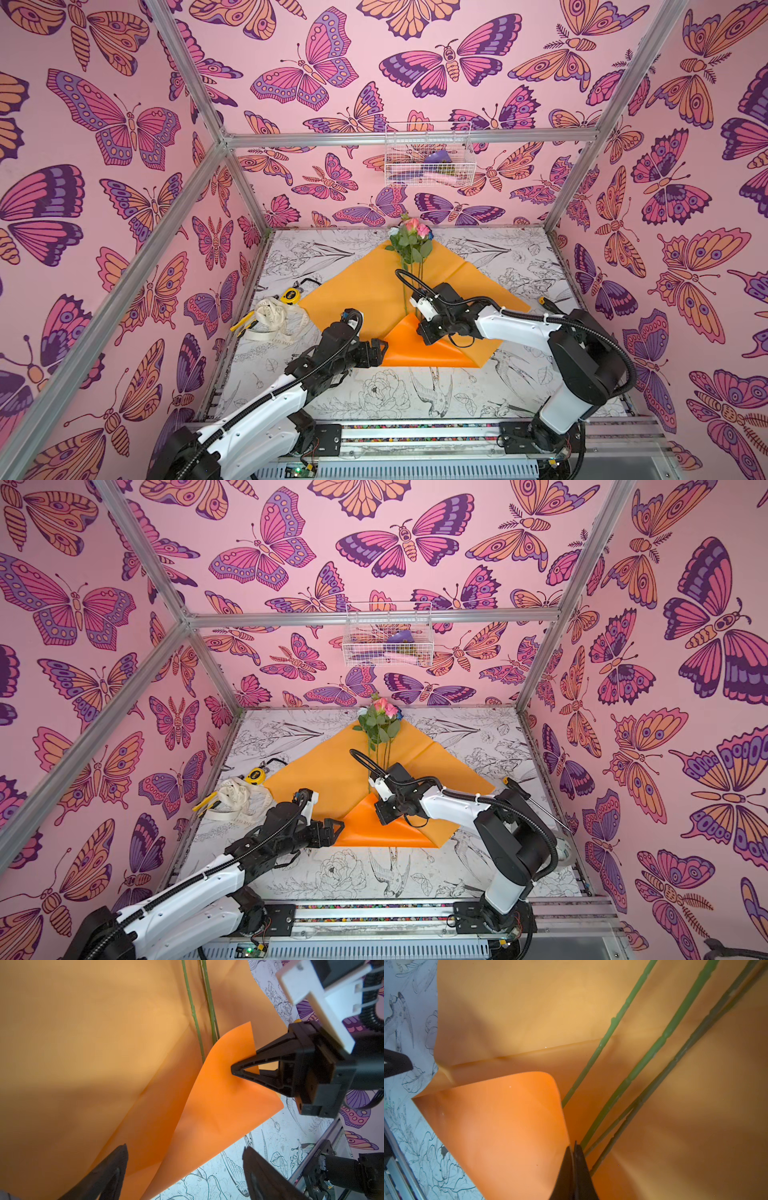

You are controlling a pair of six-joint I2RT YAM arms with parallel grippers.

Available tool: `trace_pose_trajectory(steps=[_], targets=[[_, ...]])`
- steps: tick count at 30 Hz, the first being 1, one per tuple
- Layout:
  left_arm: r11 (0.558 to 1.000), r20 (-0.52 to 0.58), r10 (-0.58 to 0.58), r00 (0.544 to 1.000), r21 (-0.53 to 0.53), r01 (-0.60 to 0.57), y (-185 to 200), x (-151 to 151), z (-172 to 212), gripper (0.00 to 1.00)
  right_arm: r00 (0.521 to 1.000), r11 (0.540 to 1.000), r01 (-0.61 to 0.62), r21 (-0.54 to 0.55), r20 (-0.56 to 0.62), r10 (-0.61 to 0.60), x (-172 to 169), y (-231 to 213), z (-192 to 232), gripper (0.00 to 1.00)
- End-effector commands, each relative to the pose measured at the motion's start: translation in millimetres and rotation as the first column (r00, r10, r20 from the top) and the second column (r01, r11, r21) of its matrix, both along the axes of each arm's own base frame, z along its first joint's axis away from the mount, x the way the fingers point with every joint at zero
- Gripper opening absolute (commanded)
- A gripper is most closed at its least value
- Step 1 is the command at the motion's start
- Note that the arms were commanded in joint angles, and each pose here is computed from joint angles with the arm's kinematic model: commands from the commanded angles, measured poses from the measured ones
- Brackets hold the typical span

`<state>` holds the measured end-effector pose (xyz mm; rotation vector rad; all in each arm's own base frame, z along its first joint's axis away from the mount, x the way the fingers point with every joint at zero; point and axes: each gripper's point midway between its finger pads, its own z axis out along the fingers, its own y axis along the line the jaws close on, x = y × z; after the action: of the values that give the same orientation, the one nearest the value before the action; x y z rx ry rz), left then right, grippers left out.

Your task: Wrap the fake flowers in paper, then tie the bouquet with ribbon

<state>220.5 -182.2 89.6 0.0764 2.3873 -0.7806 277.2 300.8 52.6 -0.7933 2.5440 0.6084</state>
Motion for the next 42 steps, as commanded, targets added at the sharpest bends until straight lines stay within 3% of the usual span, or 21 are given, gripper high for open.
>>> trace_pose_trajectory(steps=[1,16,26,32,42], targets=[[1.000,-0.005,0.008,1.000,0.016,-0.008,1,4,3,0.86,1.000,0.999,-0.027,-0.021,0.016,0.027,8,0,-1,0.00],[0.998,-0.008,-0.036,0.999,-0.054,0.035,-18,10,10,0.76,1.000,0.998,0.025,-0.051,0.001,-0.025,23,-8,-14,0.00],[0.990,-0.104,-0.088,0.991,-0.119,0.076,-36,5,-9,0.61,0.999,0.996,0.041,-0.081,-0.018,-0.042,22,-13,-25,0.00],[0.995,-0.199,-0.046,0.979,-0.099,0.027,-30,0,-35,0.55,0.998,0.995,0.052,-0.090,-0.029,-0.055,20,-16,-29,0.00],[1.000,-0.259,0.020,0.966,-0.005,-0.022,-20,2,-70,0.49,0.996,0.994,0.067,-0.085,-0.052,-0.072,17,-17,-30,0.00]])
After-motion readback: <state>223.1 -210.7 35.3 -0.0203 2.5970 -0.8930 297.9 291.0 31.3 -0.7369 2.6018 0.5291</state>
